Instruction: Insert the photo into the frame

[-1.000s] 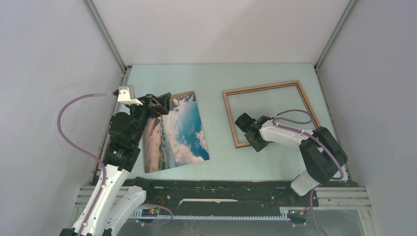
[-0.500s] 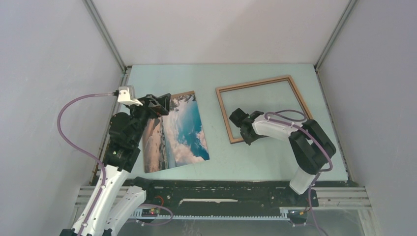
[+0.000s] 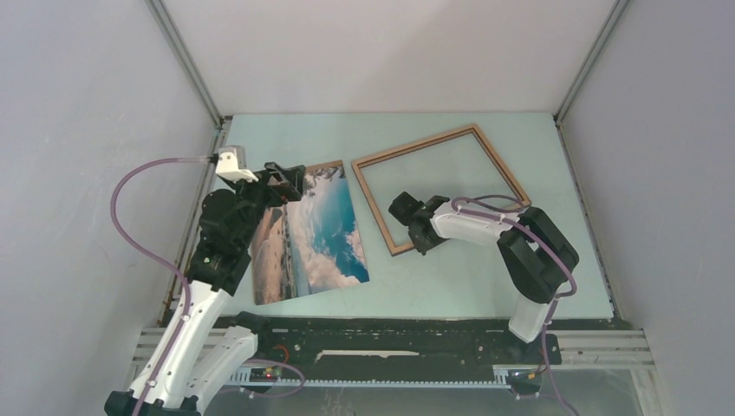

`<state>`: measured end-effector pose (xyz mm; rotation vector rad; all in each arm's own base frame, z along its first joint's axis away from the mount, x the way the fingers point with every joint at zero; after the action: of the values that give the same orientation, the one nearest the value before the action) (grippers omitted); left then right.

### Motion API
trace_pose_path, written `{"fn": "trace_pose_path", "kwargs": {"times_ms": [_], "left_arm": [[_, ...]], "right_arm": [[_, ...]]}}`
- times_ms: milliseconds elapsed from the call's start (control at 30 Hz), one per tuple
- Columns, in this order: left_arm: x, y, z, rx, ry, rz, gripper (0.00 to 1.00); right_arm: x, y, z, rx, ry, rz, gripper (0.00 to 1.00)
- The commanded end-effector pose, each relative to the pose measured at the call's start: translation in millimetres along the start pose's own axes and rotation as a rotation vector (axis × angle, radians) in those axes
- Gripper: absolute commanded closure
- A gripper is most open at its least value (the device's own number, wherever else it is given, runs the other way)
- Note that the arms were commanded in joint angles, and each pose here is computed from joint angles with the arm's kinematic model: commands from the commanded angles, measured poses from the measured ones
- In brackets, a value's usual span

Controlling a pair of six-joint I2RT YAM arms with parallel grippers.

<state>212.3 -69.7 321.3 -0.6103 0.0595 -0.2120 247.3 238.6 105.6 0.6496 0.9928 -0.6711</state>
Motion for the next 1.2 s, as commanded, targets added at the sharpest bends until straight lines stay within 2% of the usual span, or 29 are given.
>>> {"fn": "trace_pose_path", "kwargs": {"times_ms": [0,233,333,633,700,800,967,1067,1167], "left_arm": [[-1.0,-15.0,20.7,-0.011,-0.049,-0.033,0.0],[-4.0,-17.5,22.4,-0.019,-0.054,-0.049,0.0],[-6.3,-19.6,23.8,-0.026,-0.057,-0.063,0.0],[-14.2,-24.3,28.6,-0.03,-0.079,-0.088,0.0],[-14.8,-24.8,28.0,-0.031,-0.078,-0.089,0.0],[-13.7,-25.2,27.0,-0.027,-0.07,-0.093,0.0],[-7.8,-28.2,23.8,-0.006,-0.004,-0.111,0.0],[0.8,-27.5,19.0,-0.015,0.055,-0.09,0.0],[14.1,-20.5,8.3,-0.038,0.118,-0.027,0.0]], "right_arm": [[-6.4,-12.7,22.7,0.104,-0.108,-0.04,1.0],[-0.4,-39.0,33.8,0.227,-0.106,-0.123,1.0],[-7.0,-50.5,32.9,0.275,-0.115,-0.099,1.0],[-15.6,-63.7,25.3,0.159,-0.16,-0.106,1.0],[-15.2,-65.9,21.3,0.132,-0.171,-0.112,0.91],[-19.2,-63.3,16.5,0.07,-0.159,-0.076,0.66],[-48.6,-59.1,14.5,-0.126,-0.231,0.038,0.33],[-65.0,-56.4,17.3,-0.341,-0.297,0.126,0.25],[-71.1,-36.5,16.3,-0.676,-0.35,0.289,0.22]]}}
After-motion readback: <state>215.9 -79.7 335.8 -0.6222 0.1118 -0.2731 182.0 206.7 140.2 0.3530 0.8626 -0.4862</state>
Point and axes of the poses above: each gripper's point midway between its finger pads, its own x axis out along the fingers, its own y axis along the line the jaws close on, z = x × y, the point moved 9 cm from there along -x, back along the fingers, and after that the axes turned 13 degrees about -x, right-handed, at the moved point
